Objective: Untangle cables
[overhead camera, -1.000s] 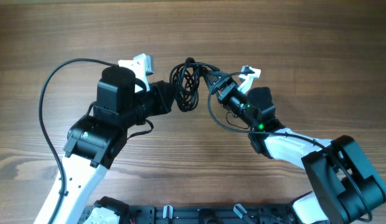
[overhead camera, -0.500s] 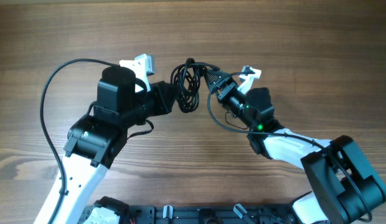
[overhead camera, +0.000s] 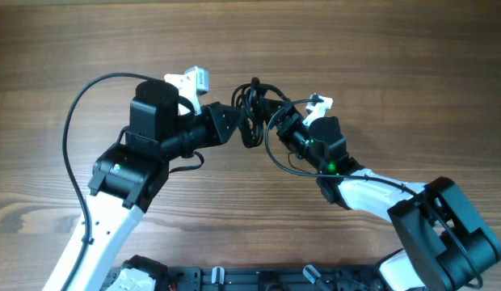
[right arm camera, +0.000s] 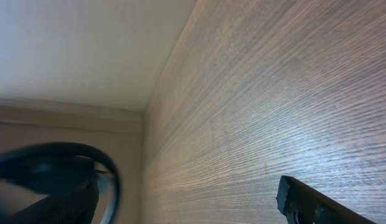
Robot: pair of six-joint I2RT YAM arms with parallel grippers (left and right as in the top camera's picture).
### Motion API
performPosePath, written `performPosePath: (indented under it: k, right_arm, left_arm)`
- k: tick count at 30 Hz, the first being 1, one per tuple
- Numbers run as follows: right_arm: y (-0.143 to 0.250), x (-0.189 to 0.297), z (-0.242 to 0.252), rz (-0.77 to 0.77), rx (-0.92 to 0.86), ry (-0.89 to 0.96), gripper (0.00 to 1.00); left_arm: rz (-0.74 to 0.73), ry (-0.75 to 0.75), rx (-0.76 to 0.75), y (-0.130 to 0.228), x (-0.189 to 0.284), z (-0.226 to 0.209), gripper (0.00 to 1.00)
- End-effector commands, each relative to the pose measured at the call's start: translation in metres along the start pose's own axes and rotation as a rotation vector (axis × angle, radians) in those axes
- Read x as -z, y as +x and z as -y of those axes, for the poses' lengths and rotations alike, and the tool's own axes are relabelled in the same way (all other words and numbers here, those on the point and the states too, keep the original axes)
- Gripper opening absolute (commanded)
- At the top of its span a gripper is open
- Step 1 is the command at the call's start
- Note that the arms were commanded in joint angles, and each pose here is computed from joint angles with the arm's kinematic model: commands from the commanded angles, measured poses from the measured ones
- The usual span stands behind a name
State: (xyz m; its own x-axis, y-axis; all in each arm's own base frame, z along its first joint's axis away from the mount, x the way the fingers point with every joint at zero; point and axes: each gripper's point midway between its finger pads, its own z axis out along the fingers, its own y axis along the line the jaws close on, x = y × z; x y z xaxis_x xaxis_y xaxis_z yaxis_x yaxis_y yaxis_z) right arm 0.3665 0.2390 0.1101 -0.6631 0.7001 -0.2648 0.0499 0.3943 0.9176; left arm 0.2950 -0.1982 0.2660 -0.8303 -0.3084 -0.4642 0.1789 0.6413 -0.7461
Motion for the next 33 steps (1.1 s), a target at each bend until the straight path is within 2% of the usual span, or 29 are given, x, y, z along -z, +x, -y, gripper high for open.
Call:
performPosePath:
  k: [1,4,8,14,18,21,24,28,31,33]
  right_arm:
    - [-0.006,0.000,-0.005,0.030,0.016,-0.005,0.94]
    - [-0.003,0.000,-0.012,0.007,0.016,-0.034,0.93]
    - [0.010,0.002,-0.026,-0.070,0.033,-0.101,0.92]
    - [0.031,0.006,-0.038,-0.171,0.301,-0.190,0.91]
    - [0.035,0.008,-0.045,-0.178,0.467,-0.245,0.92]
    - [0.039,0.019,-0.079,-0.169,0.540,-0.410,0.88]
    - [0.036,0.029,-0.103,-0.155,0.497,-0.508,0.88]
    - [0.032,0.033,-0.114,-0.141,0.444,-0.542,0.88]
    - [0.031,0.034,-0.116,-0.133,0.436,-0.551,0.80]
    - [0.030,0.035,-0.119,-0.125,0.439,-0.560,0.68]
  left_arm:
    - [-0.032,0.091,-0.016,0.003,0.005,0.023,0.04]
    - [-0.016,0.074,-0.016,0.000,0.005,0.020,0.04]
    - [0.085,-0.034,0.005,-0.021,0.008,-0.004,0.04]
    - [0.200,-0.101,0.079,-0.058,0.032,-0.041,0.04]
    - [0.172,-0.006,0.127,-0.065,0.048,-0.044,0.04]
    - [0.132,0.080,0.144,-0.063,0.057,-0.037,0.04]
    - [0.090,0.148,0.167,-0.059,0.061,-0.028,0.04]
    - [0.062,0.192,0.204,-0.056,0.063,-0.021,0.04]
    - [0.051,0.219,0.231,-0.056,0.064,-0.016,0.04]
    - [0.051,0.218,0.232,-0.056,0.064,-0.016,0.04]
